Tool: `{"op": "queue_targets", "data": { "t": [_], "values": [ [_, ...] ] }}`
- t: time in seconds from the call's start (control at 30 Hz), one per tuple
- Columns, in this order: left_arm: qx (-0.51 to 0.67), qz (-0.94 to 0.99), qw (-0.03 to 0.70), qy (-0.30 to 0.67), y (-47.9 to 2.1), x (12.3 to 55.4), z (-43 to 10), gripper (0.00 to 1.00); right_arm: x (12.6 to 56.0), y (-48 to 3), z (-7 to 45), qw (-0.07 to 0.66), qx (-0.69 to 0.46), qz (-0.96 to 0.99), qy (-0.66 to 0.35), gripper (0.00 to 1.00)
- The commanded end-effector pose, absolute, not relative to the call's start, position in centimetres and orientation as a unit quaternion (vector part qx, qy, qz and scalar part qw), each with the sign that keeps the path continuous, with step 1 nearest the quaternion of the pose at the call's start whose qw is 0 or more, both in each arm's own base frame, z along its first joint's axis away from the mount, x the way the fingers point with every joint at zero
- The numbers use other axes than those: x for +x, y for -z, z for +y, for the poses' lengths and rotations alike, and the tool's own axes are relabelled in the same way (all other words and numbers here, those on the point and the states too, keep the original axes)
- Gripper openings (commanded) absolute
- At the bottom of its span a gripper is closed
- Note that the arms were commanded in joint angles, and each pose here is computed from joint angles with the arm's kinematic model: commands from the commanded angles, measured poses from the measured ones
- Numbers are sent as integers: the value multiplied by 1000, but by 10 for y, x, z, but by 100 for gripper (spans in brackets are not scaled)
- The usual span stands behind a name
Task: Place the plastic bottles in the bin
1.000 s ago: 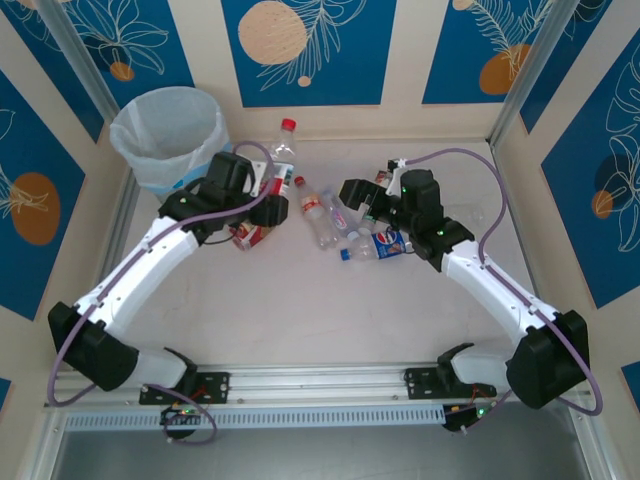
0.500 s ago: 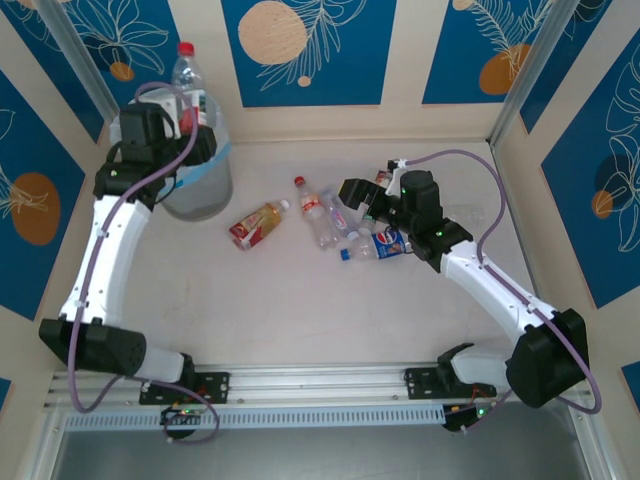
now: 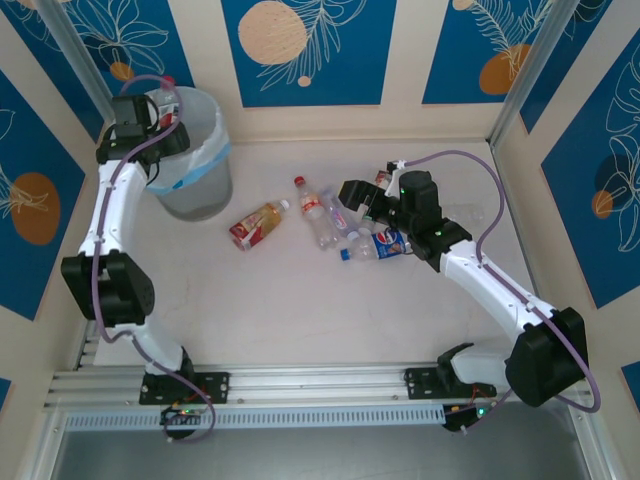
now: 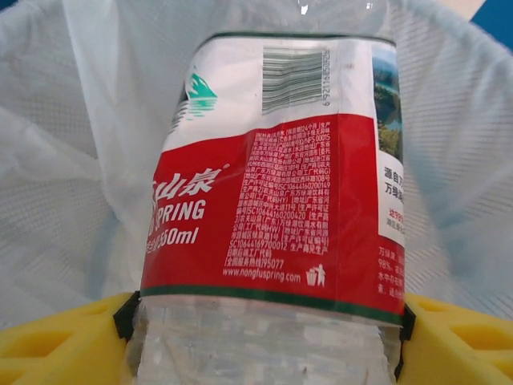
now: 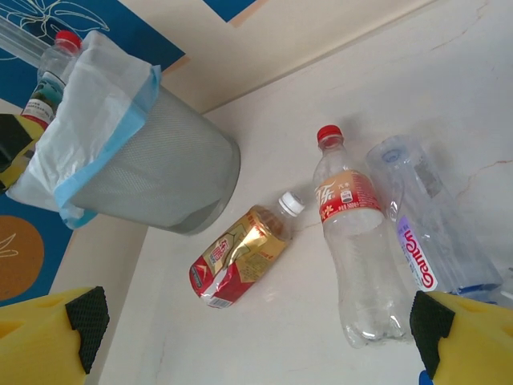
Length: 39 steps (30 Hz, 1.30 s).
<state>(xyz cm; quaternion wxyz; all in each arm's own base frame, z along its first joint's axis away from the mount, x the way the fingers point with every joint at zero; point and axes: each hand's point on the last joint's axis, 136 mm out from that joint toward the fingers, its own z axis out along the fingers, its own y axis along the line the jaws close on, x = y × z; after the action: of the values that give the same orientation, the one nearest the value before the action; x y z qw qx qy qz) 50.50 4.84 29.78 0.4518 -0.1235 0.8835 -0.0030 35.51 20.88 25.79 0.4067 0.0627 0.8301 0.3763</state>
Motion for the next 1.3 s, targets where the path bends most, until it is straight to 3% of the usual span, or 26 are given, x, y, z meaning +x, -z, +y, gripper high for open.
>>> {"op": "queue_targets", "data": {
  "t": [0.0,0.1,0.33,0.6,0.9,1.27],
  "values": [
    [-131,875,467,-13,-311,514,59,78,351,-254,208,399,63,833,-377,100],
    [-132,878,461,-14,-309,517,60,81,350,-255,207,400,61,834,-375,100],
    [-118,868,483,21,-340,518,48,99,351,-255,206,402,58,836,-369,100],
    [-114,858,494,89,-366,499,24,99,353,-245,207,393,58,843,-363,99],
    [-88,825,533,164,-403,452,-25,99,346,-205,186,338,49,901,-268,100],
    [35,817,498,287,-377,381,-145,99,329,-149,98,256,270,893,-253,100]
  ]
}}
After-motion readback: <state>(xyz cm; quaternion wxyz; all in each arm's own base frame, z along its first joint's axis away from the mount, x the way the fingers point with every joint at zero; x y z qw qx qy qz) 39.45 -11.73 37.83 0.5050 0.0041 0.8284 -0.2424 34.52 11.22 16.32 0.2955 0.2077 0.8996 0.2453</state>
